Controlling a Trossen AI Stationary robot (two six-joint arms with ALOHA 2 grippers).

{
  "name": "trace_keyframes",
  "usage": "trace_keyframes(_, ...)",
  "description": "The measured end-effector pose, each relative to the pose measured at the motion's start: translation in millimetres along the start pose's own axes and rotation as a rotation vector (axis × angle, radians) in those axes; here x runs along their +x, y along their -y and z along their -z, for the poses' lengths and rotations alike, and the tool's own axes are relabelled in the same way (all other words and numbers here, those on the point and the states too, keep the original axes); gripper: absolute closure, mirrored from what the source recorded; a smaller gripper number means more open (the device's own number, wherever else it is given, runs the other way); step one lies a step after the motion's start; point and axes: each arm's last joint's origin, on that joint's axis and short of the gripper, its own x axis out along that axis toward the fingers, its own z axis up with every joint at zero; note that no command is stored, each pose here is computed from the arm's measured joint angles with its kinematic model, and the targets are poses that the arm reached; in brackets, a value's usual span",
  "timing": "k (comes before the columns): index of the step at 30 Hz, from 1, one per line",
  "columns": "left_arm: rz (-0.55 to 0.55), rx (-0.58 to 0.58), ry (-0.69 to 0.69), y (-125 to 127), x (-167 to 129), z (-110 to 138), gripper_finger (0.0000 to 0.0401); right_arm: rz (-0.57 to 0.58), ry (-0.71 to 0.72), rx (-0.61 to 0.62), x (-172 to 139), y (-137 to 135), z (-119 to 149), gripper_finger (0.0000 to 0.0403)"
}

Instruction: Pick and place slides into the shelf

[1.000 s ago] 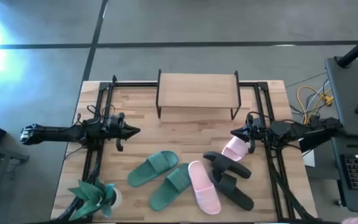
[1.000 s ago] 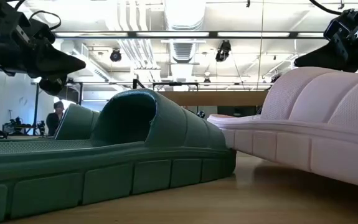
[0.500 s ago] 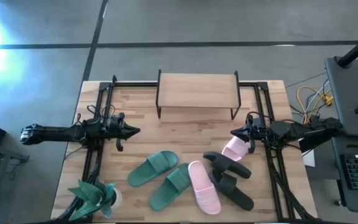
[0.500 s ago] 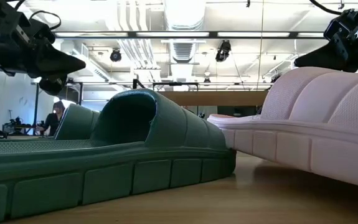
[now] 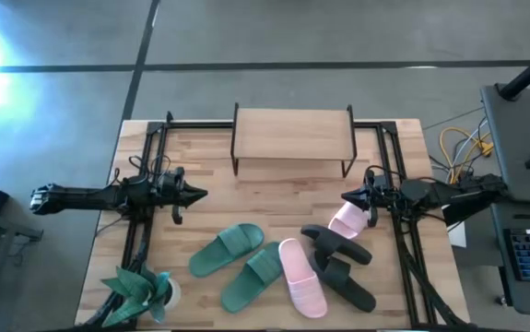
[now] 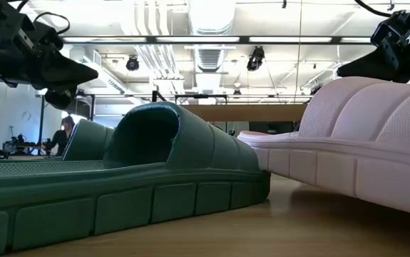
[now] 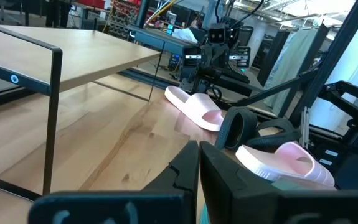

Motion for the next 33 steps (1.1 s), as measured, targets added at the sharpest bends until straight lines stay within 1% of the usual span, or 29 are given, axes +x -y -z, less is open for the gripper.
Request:
trace_keyframes(2, 0.000, 0.000, -0.001, 0.0, 0.0, 0.1, 0.0401, -0.001, 0.002, 0.013, 0.0, -0.1, -0.2, 0.0394)
trace_keyframes(3, 0.000, 0.000, -0.001, 0.0, 0.0, 0.1, 0.0401, -0.004, 0.009, 0.041, 0.0, -0.3, -0.9, 0.0394)
trace_keyframes(4, 0.000, 0.000, -0.001, 0.0, 0.0, 0.1, 0.0401, -0.015, 0.020, 0.094, 0.0, -1.0, -2.2, 0.0394)
trace_keyframes(6, 0.000, 0.000, 0.000, 0.0, 0.0, 0.0, 0.0401, -0.078, 0.010, 0.290, -0.2, -3.3, -3.7, 0.0394)
trace_keyframes(7, 0.000, 0.000, 0.000, 0.0, 0.0, 0.0, 0.0401, -0.135, -0.018, 0.411, -0.4, -5.2, -4.0, 0.0394)
trace_keyframes(8, 0.000, 0.000, 0.000, 0.0, 0.0, 0.0, 0.0401, -0.197, -0.040, 0.500, -0.7, -7.5, -5.2, 0.0394)
trace_keyframes(9, 0.000, 0.000, 0.000, 0.0, 0.0, 0.0, 0.0401, -0.236, -0.013, 0.536, -0.9, -9.4, -9.0, 0.0394)
trace_keyframes(10, 0.000, 0.000, 0.000, 0.0, 0.0, 0.0, 0.0401, -0.276, 0.027, 0.531, -0.4, -11.9, -14.3, 0.0394)
trace_keyframes(12, 0.001, 0.000, 0.001, 0.0, -0.1, -0.1, 0.0401, -0.331, 0.090, 0.480, -0.1, -15.0, -21.3, 0.0394)
trace_keyframes(13, 0.000, 0.000, 0.002, 0.0, -0.1, -0.1, 0.0401, -0.373, 0.117, 0.479, -1.1, -16.7, -24.6, 0.0394)
trace_keyframes(14, -0.001, 0.000, 0.000, 0.0, 0.1, 0.0, 0.0401, -0.410, 0.146, 0.496, -2.4, -18.6, -29.5, 0.0394)
trace_keyframes(16, 0.000, 0.000, -0.001, 0.0, 0.1, 0.1, 0.0401, -0.438, 0.182, 0.537, -5.1, -21.4, -39.5, 0.0394)
trace_keyframes(18, 0.000, 0.000, -0.001, 0.0, 0.1, 0.1, 0.0401, -0.421, 0.184, 0.578, -6.0, -22.2, -44.3, 0.0394)
trace_keyframes(20, -0.001, 0.000, -0.003, -0.1, 0.2, 0.3, 0.0401, -0.383, 0.218, 0.630, -6.6, -22.5, -50.9, 0.0394)
trace_keyframes(23, 0.000, 0.000, -0.001, 0.0, 0.1, 0.1, 0.0401, -0.389, 0.314, 0.779, -11.9, -25.0, -68.4, 0.0394)
trace_keyframes(24, -0.001, 0.000, -0.002, 0.0, 0.1, 0.1, 0.0401, -0.408, 0.340, 0.790, -13.4, -26.8, -74.8, 0.0394)
trace_keyframes(26, 0.001, 0.000, 0.001, 0.1, -0.1, -0.1, 0.0401, -0.422, 0.361, 0.718, -13.0, -31.2, -84.6, 0.0394)
trace_keyframes(28, 0.000, 0.000, 0.000, 0.0, 0.0, 0.0, 0.0401, -0.398, 0.318, 0.709, -6.0, -36.1, -91.6, 0.0394)
trace_keyframes(30, 0.001, 0.000, 0.001, 0.1, 0.0, -0.1, 0.0401, -0.342, 0.235, 0.712, 6.2, -42.5, -97.6, 0.0393)
trace_keyframes(33, 0.000, 0.000, -0.001, 0.0, 0.0, 0.1, 0.0401, -0.184, 0.068, 0.654, 28.9, -55.5, -108.1, 0.0387)
